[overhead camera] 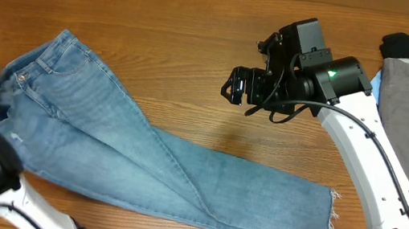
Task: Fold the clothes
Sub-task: 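Press the left gripper onto the jeans upper leg to smooth it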
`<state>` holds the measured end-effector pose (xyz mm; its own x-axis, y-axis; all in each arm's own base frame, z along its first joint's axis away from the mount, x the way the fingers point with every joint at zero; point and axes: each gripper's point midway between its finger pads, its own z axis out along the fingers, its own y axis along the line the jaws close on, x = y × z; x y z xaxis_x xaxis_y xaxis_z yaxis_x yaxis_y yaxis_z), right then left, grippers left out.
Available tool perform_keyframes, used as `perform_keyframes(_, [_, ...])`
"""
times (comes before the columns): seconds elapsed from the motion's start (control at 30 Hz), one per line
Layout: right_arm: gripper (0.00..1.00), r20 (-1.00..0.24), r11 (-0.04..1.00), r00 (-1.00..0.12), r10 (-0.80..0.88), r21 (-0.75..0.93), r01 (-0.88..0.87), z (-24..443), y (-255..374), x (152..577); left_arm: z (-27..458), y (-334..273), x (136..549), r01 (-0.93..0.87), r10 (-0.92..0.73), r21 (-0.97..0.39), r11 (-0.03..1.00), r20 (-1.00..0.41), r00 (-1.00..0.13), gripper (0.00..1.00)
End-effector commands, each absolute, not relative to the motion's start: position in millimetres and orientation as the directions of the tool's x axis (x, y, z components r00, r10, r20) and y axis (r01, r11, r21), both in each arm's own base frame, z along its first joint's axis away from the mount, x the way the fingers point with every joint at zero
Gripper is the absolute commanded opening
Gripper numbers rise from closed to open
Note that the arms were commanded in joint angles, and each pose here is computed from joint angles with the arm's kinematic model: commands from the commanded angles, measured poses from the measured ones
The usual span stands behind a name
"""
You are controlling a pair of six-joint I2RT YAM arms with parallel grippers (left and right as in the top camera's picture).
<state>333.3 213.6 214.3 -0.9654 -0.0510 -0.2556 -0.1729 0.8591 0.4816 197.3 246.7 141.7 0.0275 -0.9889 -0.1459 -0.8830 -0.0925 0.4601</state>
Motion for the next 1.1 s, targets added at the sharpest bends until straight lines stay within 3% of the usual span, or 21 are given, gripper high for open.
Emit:
perform_keyframes(0.0, [1.00,-0.249,0.863,-0.967,-0.054,0.476,-0.170,205,214,339,197,253,175,-0.917,-0.941,0.295,-0.268,-0.286,0.183,1.00])
perform_keyframes(0.13, [1.00,-0.228,0.848,-0.971,-0.069,0.499,-0.177,198,224,340,217,248,171,-0.930,-0.921,0.212,-0.299,-0.319,0.224,1.00])
perform_keyframes(0.23, [1.00,-0.227,0.829,-0.970,-0.086,0.523,-0.196,196,233,341,221,241,179,-0.951,-0.934,0.158,-0.266,-0.285,0.214,1.00])
perform_keyframes(0.37, [1.00,-0.242,0.821,-0.966,-0.092,0.531,-0.211,195,239,344,215,225,209,-0.994,-0.984,0.084,-0.074,-0.171,0.058,1.00])
perform_keyframes(0.73, [1.00,-0.250,0.819,-0.965,-0.085,0.533,-0.210,196,240,347,204,143,313,-0.884,-0.879,-0.052,0.465,-0.143,-0.454,0.93])
perform_keyframes(0.83, [1.00,-0.247,0.820,-0.965,-0.083,0.533,-0.207,196,240,347,194,108,339,-0.828,-0.825,-0.055,0.558,-0.146,-0.546,0.96])
perform_keyframes(1.07, [1.00,-0.215,0.836,-0.975,-0.050,0.525,-0.159,192,223,349,136,45,391,-0.781,-0.779,-0.031,0.624,-0.100,-0.619,0.95])
